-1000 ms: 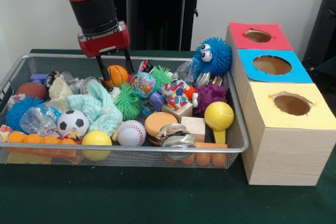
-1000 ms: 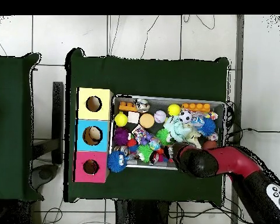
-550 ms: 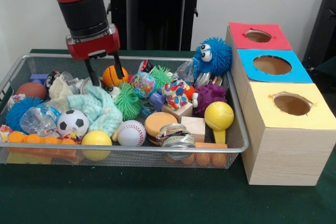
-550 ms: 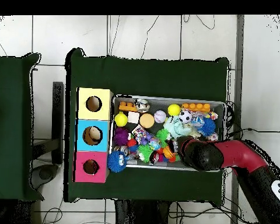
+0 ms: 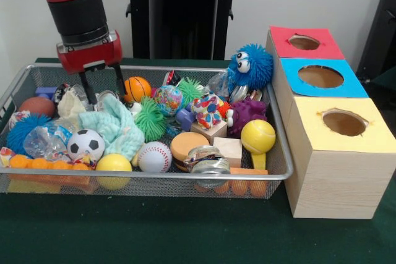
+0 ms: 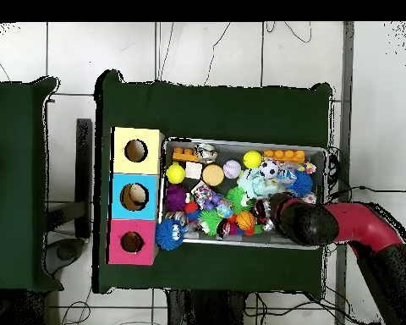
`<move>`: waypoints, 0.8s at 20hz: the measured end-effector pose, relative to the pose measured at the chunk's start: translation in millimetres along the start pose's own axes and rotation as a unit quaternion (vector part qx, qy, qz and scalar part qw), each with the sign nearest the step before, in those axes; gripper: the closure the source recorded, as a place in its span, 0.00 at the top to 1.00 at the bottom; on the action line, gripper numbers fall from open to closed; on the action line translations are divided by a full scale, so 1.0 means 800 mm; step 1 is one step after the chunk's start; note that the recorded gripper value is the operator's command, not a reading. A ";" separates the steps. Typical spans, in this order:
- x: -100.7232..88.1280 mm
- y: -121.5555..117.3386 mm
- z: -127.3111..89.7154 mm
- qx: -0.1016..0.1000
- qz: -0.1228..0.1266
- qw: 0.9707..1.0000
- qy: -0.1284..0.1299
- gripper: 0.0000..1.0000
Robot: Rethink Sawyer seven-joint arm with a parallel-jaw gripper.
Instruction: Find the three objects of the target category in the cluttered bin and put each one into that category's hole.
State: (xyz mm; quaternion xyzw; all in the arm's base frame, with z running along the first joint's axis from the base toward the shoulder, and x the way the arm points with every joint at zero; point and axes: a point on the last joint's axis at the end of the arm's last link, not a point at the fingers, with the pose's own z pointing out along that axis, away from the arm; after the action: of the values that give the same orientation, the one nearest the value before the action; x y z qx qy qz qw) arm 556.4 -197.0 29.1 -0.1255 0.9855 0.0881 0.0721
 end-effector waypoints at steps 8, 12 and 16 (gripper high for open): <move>0.004 -0.020 -0.017 0.013 -0.027 0.999 0.032 1.00; 0.004 -0.028 -0.027 0.023 -0.031 0.998 0.045 1.00; 0.007 -0.041 -0.029 0.039 -0.035 0.997 0.048 1.00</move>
State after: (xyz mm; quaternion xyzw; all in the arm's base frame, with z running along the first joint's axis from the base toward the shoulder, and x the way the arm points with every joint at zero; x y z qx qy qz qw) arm 556.7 -234.0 45.7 -0.1607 0.9856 0.0408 0.0325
